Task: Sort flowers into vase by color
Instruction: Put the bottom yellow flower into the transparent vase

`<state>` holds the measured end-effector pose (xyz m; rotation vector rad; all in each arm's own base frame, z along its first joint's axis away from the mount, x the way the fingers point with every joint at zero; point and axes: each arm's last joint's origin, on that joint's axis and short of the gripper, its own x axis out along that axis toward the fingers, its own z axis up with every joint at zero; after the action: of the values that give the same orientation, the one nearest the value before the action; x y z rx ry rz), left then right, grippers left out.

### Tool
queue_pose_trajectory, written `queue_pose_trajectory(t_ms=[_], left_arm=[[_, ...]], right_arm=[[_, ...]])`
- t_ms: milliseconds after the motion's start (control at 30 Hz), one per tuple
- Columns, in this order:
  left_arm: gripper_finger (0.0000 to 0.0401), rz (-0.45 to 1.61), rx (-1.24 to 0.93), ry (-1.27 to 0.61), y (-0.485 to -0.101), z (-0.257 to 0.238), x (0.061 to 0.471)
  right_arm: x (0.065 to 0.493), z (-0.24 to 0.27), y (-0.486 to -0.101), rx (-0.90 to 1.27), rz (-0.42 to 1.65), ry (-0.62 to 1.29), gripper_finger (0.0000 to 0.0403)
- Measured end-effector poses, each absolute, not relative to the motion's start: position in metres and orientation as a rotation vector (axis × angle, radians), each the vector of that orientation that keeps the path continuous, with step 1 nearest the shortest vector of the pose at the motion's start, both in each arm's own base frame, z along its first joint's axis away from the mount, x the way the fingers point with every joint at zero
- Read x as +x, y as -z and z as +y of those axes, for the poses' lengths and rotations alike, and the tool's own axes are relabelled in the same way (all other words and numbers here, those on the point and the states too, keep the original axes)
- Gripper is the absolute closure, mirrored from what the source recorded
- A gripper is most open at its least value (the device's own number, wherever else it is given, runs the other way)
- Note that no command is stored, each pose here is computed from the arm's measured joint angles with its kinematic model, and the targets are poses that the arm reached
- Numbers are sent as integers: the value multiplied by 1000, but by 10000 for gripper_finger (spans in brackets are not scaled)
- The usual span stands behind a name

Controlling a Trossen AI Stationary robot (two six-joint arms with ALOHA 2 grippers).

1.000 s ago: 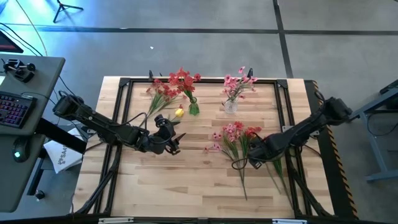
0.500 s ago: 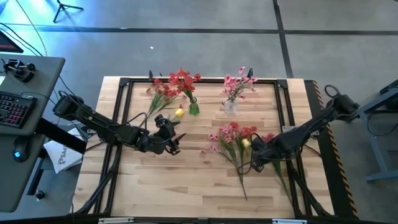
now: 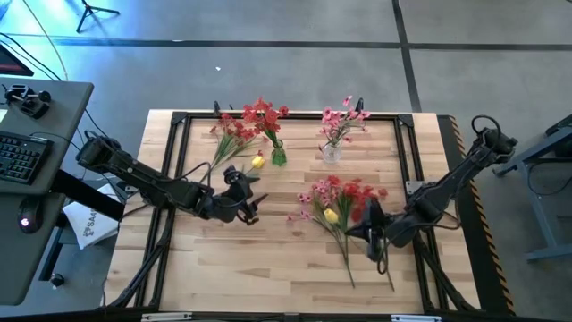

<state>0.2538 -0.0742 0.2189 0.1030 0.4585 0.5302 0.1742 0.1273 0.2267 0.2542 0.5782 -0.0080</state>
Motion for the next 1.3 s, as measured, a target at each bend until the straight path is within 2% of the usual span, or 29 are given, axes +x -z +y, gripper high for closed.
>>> queue_pose_trajectory(t_ms=[100,367,533,733,1100,1300], left_arm=[[154,432,113,-489,-219,-79,258],[154,235,152,-169,-204,-98,288],[154,139,195,-92,-190,-104,306],[154,195,242,-102,-185,-105,310],[154,217,208,-260,-195,-48,262],[154,211,166,-382,-196,-14,253]], right_arm=[[178,128,-234,196,481,26,403],[197,137,-260,49,173,-23,403],[218,149,-256,-109,34,-41,403],[227,141,-239,-240,-53,150,403],[152,55,-221,-66,-339,398,403],[135,30,-228,-87,-406,533,403]])
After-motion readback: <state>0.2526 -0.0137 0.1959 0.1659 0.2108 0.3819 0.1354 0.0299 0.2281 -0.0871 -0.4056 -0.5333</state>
